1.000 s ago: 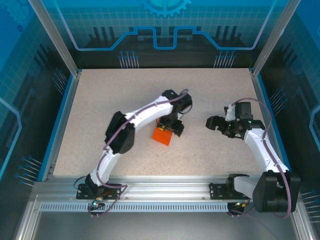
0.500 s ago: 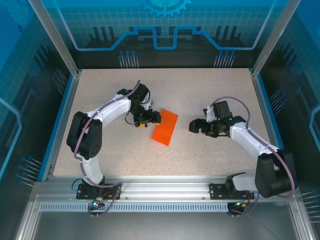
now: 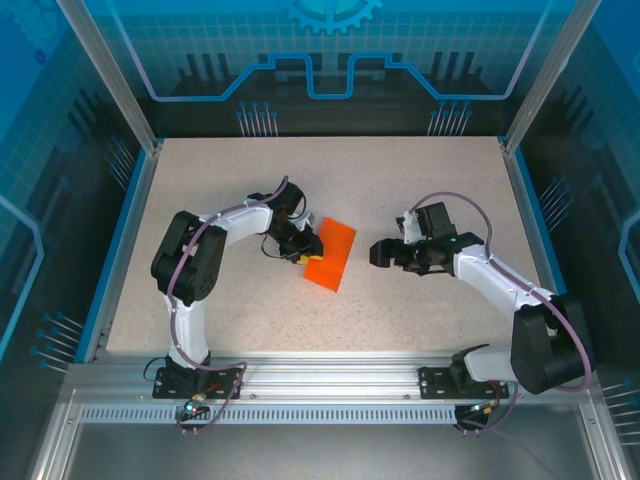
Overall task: Fold a paper plane with a square sheet of paper (fold left side to right side)
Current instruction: Third fold the triangle at the center of the table.
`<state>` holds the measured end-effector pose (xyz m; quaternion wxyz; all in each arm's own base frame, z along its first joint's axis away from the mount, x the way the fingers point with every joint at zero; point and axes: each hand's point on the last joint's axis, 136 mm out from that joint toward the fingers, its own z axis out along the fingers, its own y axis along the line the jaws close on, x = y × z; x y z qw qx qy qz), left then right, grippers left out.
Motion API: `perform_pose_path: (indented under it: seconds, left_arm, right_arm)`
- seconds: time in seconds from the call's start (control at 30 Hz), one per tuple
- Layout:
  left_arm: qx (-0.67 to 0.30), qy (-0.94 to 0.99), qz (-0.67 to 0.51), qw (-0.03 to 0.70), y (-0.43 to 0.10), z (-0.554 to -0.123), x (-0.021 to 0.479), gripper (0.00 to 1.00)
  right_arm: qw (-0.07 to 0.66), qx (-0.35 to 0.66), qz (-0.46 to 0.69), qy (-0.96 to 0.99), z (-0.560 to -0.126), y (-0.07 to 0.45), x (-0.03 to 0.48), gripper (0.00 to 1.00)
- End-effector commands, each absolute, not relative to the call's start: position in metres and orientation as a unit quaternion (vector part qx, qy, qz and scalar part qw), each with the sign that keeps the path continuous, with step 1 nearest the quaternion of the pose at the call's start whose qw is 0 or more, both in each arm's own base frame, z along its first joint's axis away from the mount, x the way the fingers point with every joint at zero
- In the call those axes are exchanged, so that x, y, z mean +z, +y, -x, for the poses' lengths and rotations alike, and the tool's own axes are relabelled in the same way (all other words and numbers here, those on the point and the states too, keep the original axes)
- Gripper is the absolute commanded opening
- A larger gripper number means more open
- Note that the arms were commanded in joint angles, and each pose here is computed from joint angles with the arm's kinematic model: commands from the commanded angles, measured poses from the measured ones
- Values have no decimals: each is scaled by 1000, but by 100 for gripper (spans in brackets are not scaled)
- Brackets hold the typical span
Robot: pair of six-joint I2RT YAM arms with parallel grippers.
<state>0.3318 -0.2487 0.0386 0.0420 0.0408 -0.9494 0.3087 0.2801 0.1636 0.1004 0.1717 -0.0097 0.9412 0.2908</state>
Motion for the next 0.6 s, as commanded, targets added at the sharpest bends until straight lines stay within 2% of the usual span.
perform_pose_path:
  seconds: [0.0, 0.13, 0.23, 0.4, 0.57]
  left_arm:
    - [332, -941, -56, 42, -250, -329, 44, 21]
    - [342, -935, -80, 40, -250, -320, 45, 11]
    - [349, -931, -101, 38, -250, -315, 46, 7]
    - [360, -925, -114, 47, -257, -306, 49, 5]
    - [362, -921, -131, 60, -265, -298, 50, 4]
  right_arm:
    - [197, 301, 47, 932, -276, 175, 110, 84]
    - [243, 288, 92, 922, -268, 185, 118, 83]
    - [278, 269, 148, 910, -254, 199, 123, 83]
    - [318, 227, 246, 887, -231, 223, 119, 84]
    - [315, 201, 350, 859, -208, 257, 105, 84]
